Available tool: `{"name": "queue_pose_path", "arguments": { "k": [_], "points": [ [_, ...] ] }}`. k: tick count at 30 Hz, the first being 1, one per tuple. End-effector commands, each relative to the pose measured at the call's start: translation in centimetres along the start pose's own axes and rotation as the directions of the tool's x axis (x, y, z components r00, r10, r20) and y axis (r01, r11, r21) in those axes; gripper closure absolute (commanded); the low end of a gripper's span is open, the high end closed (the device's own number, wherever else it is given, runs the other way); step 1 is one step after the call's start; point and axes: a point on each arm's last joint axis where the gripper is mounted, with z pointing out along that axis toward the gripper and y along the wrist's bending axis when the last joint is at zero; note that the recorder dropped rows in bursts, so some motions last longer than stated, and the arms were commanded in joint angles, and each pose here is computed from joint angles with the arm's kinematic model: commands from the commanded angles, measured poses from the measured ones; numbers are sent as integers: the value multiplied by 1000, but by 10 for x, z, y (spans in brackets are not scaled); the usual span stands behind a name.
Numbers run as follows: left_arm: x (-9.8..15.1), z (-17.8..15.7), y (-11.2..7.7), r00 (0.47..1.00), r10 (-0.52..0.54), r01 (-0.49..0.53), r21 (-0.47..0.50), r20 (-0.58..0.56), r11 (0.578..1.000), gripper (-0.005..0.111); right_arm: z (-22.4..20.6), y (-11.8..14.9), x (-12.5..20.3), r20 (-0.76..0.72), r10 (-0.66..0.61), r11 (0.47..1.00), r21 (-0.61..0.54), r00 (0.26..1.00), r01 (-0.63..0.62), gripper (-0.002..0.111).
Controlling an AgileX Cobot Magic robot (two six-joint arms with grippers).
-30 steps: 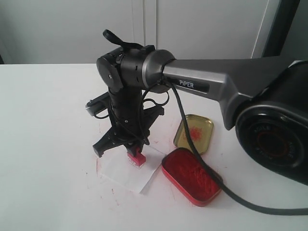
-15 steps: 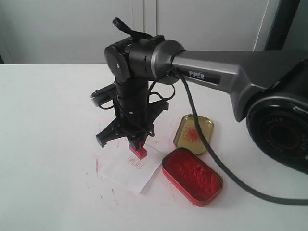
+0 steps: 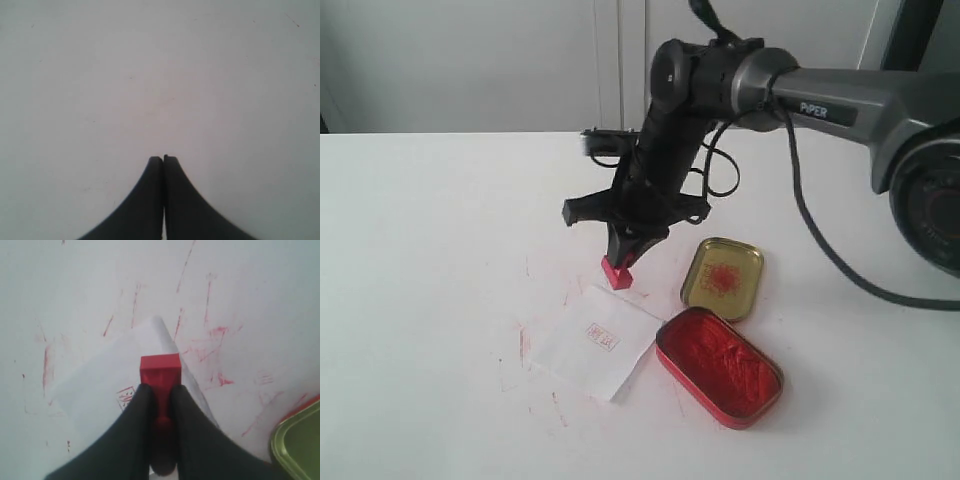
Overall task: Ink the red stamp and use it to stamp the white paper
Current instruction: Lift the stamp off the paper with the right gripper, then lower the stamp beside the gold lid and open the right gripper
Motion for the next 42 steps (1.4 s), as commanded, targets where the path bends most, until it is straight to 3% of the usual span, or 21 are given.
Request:
{"name": "queue_pose_path", "arguments": {
  "k": [1, 8, 16, 28, 42],
  "points": [
    [2, 1, -1, 1000, -1, 1, 10, -3, 1000, 107, -21, -30, -11, 93, 59, 992, -116, 994, -48, 108],
    [2, 1, -1, 1000, -1, 1, 10, -3, 1000, 107, -35, -64, -18, 160, 127, 968, -234, 979, -88, 108],
    [2, 1, -1, 1000, -1, 1, 10, -3, 1000, 107, -7, -80, -21, 102, 218, 914, -370, 971, -166, 108],
    [2, 1, -1, 1000, -1, 1, 10, -3, 1000, 107, 18, -103, -17, 32, 262, 898, -374, 964, -232, 108],
    [2, 1, -1, 1000, -1, 1, 10, -3, 1000, 107, 37, -106, -11, -49, 272, 877, -399, 961, -269, 108]
  ]
}}
